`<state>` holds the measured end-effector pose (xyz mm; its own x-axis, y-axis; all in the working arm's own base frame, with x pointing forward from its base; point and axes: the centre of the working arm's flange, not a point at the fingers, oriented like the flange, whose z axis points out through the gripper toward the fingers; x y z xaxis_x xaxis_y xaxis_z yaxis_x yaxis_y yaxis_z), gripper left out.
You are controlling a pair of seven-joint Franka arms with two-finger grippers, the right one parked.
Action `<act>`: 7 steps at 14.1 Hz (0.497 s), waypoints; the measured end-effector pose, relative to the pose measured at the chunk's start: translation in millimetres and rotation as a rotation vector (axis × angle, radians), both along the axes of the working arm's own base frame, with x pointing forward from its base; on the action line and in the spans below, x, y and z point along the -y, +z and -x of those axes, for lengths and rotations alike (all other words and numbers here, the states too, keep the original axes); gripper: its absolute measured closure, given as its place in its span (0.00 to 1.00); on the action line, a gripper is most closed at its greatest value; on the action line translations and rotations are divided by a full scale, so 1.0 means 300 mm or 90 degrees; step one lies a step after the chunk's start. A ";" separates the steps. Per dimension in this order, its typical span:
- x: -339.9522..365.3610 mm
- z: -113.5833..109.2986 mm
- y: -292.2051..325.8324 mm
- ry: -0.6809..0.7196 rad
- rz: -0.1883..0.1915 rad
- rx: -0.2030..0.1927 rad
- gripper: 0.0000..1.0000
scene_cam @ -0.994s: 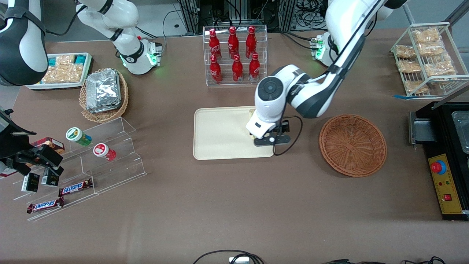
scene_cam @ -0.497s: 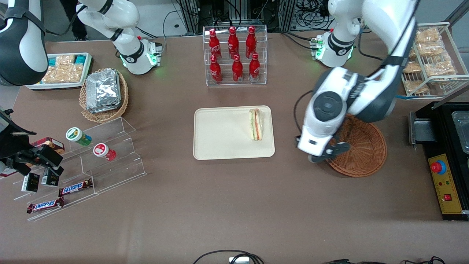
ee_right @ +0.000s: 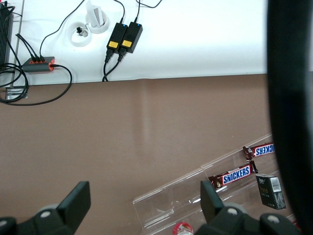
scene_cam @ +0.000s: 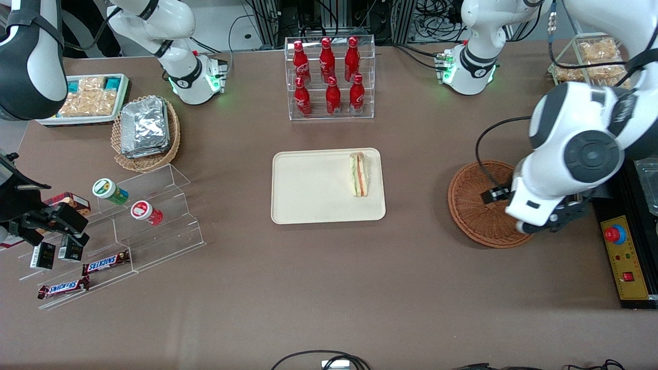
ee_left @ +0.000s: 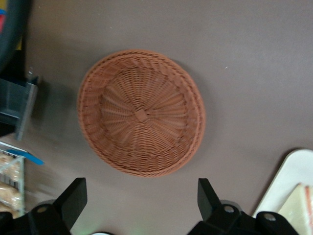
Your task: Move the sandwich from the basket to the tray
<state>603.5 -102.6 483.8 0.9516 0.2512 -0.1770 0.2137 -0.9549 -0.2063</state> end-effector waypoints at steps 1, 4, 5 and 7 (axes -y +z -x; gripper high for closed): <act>-0.048 0.014 0.032 -0.024 0.004 -0.013 0.00; -0.201 0.051 0.145 -0.068 0.037 -0.018 0.00; -0.255 0.067 0.186 -0.088 0.051 -0.015 0.00; -0.352 0.106 0.257 -0.132 0.074 -0.017 0.00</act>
